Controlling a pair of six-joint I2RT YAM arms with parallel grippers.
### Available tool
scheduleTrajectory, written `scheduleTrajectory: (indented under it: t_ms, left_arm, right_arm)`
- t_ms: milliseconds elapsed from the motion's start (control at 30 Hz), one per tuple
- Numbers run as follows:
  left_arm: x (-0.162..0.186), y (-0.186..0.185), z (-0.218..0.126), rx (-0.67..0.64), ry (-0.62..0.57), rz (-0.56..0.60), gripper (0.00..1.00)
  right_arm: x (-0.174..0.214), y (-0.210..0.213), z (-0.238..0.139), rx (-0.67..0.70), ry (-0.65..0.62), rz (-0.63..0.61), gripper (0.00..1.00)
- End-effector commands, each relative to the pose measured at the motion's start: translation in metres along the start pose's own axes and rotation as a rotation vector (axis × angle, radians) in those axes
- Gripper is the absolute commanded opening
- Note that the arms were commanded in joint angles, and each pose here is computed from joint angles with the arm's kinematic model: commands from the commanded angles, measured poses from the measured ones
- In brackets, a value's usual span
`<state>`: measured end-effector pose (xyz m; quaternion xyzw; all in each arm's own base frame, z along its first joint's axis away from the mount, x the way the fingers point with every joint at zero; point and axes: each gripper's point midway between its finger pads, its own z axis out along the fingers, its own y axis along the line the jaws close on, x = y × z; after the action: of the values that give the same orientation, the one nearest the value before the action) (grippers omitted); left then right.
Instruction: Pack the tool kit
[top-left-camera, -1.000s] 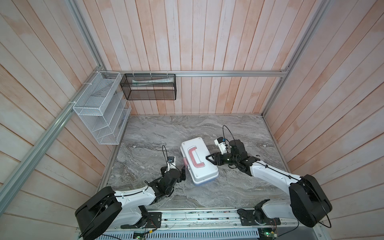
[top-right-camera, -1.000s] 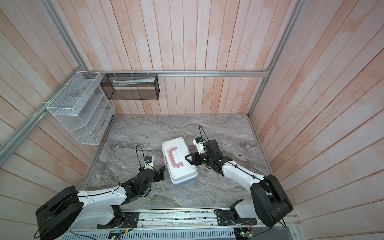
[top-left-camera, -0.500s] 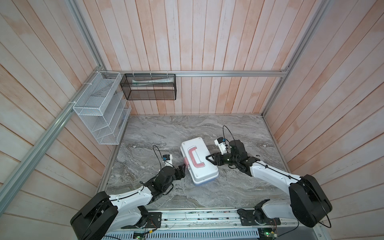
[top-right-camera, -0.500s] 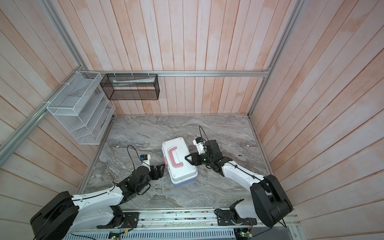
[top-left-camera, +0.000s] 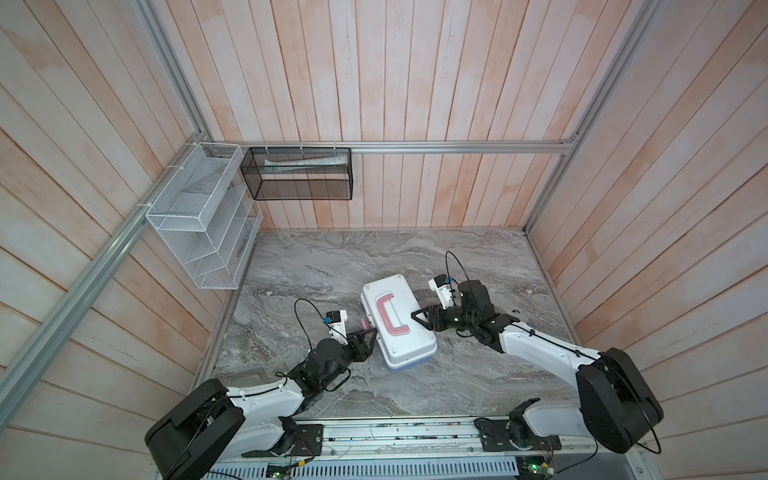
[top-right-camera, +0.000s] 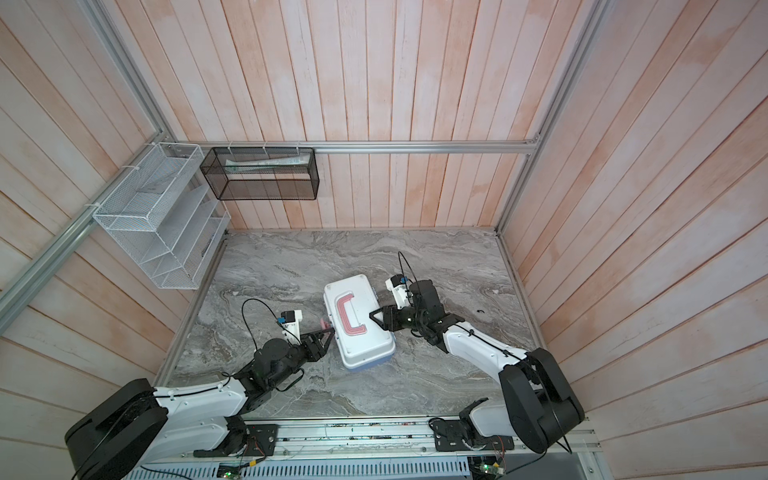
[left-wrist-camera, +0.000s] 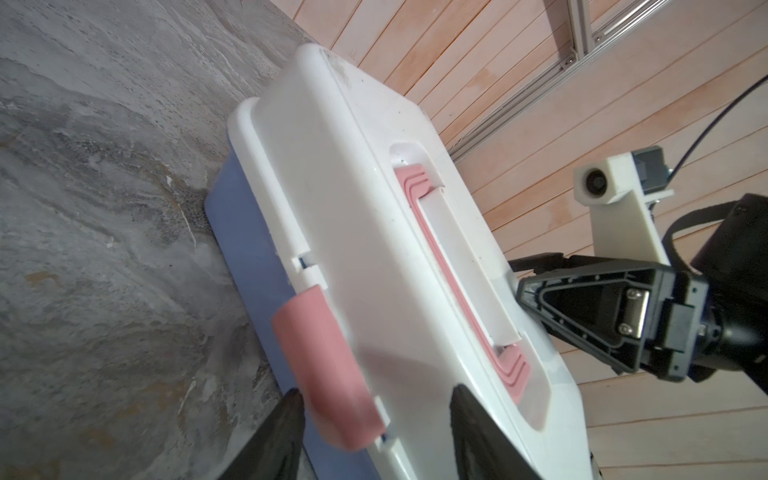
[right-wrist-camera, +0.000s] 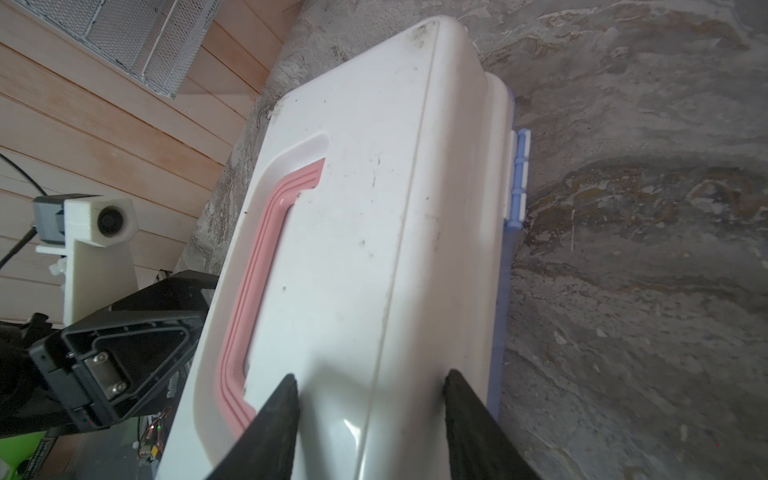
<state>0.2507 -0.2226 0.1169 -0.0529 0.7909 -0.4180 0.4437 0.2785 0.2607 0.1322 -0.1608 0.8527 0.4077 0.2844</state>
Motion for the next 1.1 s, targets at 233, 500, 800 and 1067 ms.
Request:
scheduleTrajectory:
  t_ms: [233,500,800,1067]
  left_arm:
    - [-0.009,-0.012,-0.002,0.06,-0.036,0.003,0.45]
    - [-0.006,-0.008,-0.004,0.056,-0.039,-0.012,0.37]
    - [-0.007,-0.004,-0.003,0.034,-0.041,-0.016,0.31]
    - [-0.009,-0.006,-0.003,0.033,-0.042,-0.019,0.3]
  right_arm:
    - [0.022,0.012,0.008,-0.072,0.094,0.005,0.52]
    - [0.024,0.012,0.008,-0.071,0.095,0.007,0.52]
    - [0.024,0.011,0.008,-0.072,0.093,0.01,0.52]
    - [0.025,0.01,0.009,-0.067,0.097,0.014,0.52]
